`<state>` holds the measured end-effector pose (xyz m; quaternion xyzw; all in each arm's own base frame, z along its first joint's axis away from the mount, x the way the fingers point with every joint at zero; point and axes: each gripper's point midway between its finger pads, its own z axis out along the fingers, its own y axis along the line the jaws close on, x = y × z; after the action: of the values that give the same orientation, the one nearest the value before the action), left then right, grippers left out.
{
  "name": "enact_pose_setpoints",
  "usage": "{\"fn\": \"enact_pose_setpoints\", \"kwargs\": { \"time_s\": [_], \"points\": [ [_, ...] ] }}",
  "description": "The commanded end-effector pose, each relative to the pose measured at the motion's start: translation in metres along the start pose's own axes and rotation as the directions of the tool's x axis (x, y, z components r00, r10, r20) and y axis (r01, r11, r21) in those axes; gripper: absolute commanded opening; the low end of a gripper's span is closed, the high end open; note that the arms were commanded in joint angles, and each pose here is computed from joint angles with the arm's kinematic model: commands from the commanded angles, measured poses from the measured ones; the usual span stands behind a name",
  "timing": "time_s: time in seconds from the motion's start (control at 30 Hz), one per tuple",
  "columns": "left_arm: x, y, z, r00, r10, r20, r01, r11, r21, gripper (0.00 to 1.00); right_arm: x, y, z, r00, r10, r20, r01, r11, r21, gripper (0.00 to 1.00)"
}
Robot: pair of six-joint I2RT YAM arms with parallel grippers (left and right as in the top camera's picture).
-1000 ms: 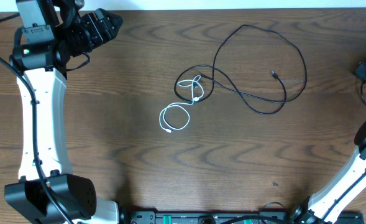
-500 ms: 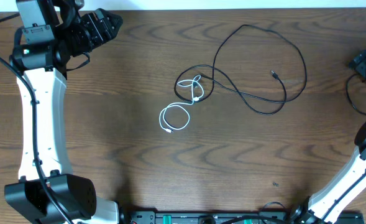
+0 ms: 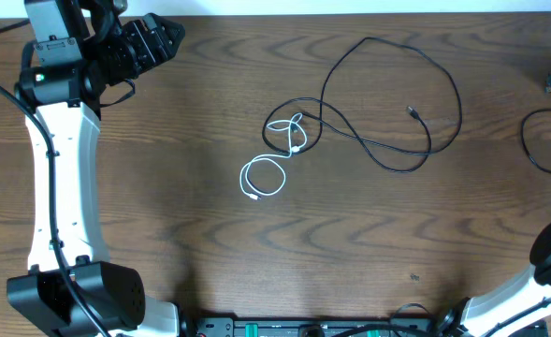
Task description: Untangle cables
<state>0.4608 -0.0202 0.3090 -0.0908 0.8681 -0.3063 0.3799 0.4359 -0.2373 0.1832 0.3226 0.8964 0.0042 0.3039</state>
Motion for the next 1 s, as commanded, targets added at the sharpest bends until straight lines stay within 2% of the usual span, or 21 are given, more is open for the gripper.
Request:
{"fn": "enact_pose_setpoints", "kwargs": {
  "time_s": [0.0, 0.2, 0.3, 0.53, 0.67, 0.77, 0.87, 0.97],
  "points": [
    [0.000, 0.002, 0.002, 0.998, 0.057, -0.001, -0.057, 0.998, -0.011, 0.74, 0.013, 0.004, -0.007, 0.996, -0.068, -0.050, 0.068, 0.998, -0.010, 0.99],
    [0.008, 0.002, 0.012, 0.987, 0.156, -0.024, -0.158, 0.983, -0.094, 0.74, 0.046, 0.024, -0.018, 0.968, -0.195, -0.160, 0.189, 0.981, -0.051, 0.99],
    [0.020, -0.006, 0.022, 0.976, 0.208, -0.060, -0.214, 0.968, -0.131, 0.74, 0.065, 0.053, -0.021, 0.938, -0.285, -0.197, 0.260, 0.955, -0.144, 0.99],
    [0.066, -0.037, 0.058, 0.945, 0.266, -0.188, -0.286, 0.954, -0.090, 0.74, 0.097, 0.125, -0.029, 0.891, -0.406, -0.204, 0.326, 0.884, -0.336, 0.99],
    [0.112, -0.040, 0.085, 0.889, 0.306, -0.341, -0.339, 0.940, -0.040, 0.74, 0.115, 0.156, -0.033, 0.858, -0.474, -0.200, 0.377, 0.844, -0.381, 0.99],
    [0.141, -0.048, 0.098, 0.817, 0.399, -0.416, -0.403, 0.912, 0.082, 0.74, 0.123, 0.169, -0.035, 0.842, -0.503, -0.196, 0.401, 0.825, -0.397, 0.99],
    [0.167, -0.062, 0.108, 0.719, 0.546, -0.430, -0.470, 0.838, 0.278, 0.79, 0.128, 0.177, -0.036, 0.832, -0.520, -0.193, 0.413, 0.814, -0.408, 0.99],
    [0.185, -0.059, 0.122, 0.644, 0.629, -0.435, -0.516, 0.777, 0.361, 0.83, 0.131, 0.180, -0.037, 0.828, -0.526, -0.193, 0.418, 0.809, -0.413, 0.99]
  ]
}}
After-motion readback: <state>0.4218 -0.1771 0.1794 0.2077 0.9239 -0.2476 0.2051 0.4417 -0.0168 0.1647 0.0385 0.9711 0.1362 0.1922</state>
